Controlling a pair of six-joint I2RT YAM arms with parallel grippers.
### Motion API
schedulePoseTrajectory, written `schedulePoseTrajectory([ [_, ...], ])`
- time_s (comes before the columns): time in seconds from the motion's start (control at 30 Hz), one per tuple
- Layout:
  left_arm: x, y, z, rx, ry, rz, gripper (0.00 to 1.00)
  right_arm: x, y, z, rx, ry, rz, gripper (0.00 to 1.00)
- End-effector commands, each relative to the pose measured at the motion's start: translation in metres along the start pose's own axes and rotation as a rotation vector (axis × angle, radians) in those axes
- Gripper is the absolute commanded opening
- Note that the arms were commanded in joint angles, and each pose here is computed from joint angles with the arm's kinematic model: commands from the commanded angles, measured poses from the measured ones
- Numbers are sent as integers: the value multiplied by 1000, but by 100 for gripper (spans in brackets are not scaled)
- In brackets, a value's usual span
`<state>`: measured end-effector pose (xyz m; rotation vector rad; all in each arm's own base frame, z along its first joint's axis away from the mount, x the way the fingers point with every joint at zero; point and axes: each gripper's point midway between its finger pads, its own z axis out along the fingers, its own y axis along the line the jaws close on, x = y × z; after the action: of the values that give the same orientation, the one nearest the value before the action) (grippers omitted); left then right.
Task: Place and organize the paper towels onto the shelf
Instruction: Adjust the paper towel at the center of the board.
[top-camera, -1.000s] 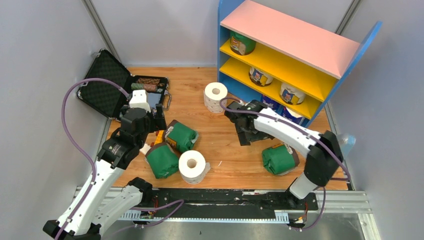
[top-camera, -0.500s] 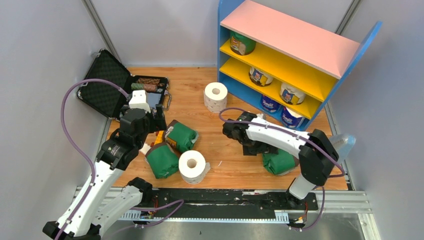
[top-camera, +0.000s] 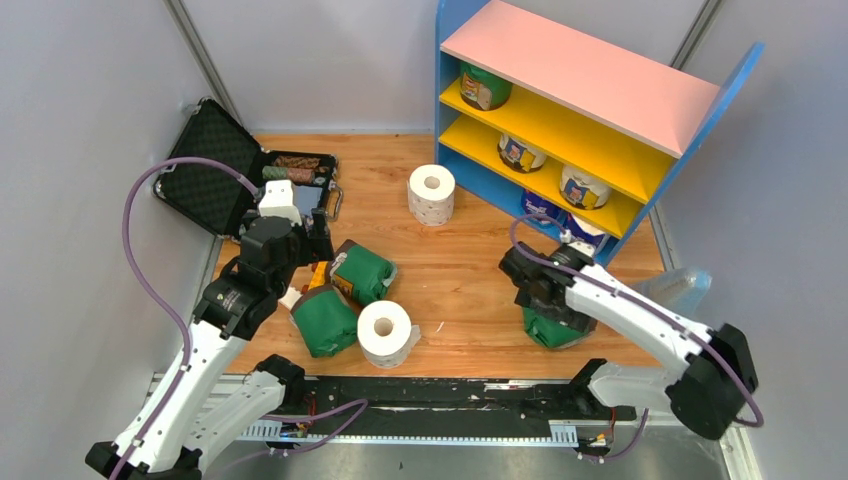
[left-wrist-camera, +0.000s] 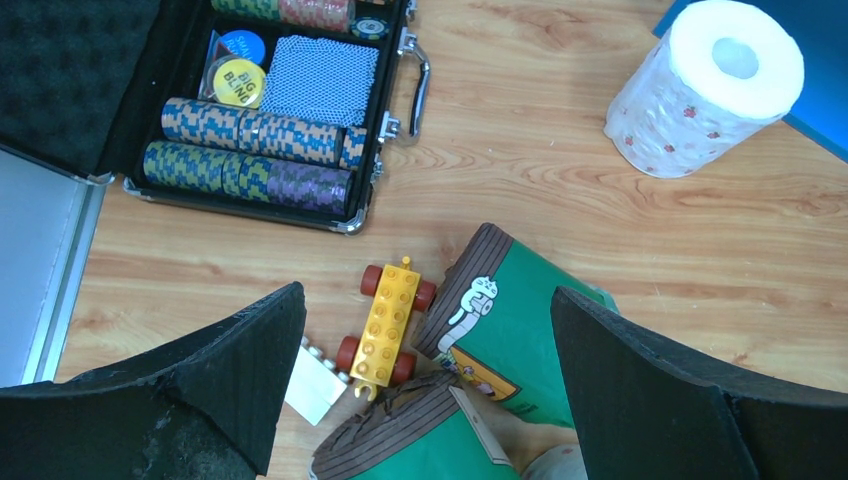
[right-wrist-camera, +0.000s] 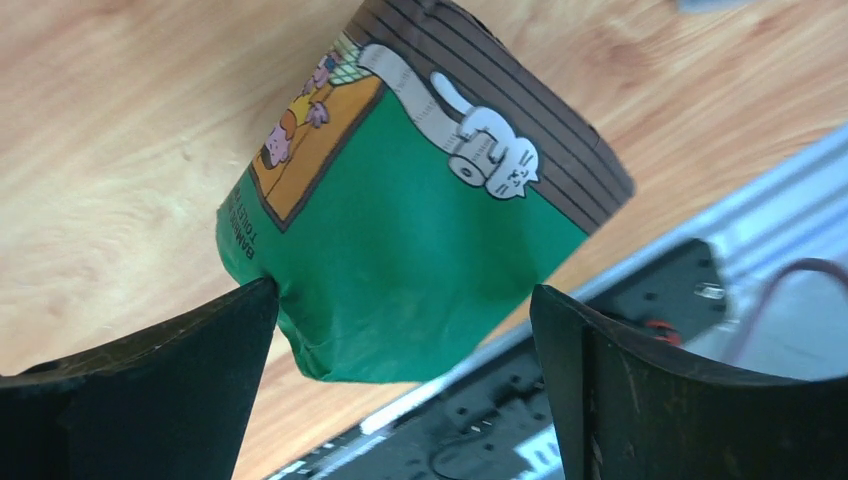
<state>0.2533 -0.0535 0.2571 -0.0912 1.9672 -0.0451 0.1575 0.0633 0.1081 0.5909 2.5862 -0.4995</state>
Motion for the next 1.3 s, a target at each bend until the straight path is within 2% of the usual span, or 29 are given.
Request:
schedulePoseTrajectory([
  [0.0,-6,-1,2,5,-23,-2,100,-6,32,10,-257,0,232,100],
  [0.2,-6,-2,3,4,-21,0,100,-26,83,-7,-649,-98,230,100],
  [0.43,-5,0,4,-5,-18,3,100,-52,138,-17,-752,-160,76,100],
  [0.63,-4,3,4,-20,-19,5,100,-80,166,-32,-736,-176,-49,100],
  [0.8,-5,2,4,-19,-20,5,100,-84,154,-33,-634,-204,-227,100],
  [1.0,-4,0,5,-7,-17,3,100,-94,142,-37,-513,-363,-510,100],
  [1.27,-3,1,6,-13,-11,8,100,-79,160,-39,-274,-557,-853,100],
])
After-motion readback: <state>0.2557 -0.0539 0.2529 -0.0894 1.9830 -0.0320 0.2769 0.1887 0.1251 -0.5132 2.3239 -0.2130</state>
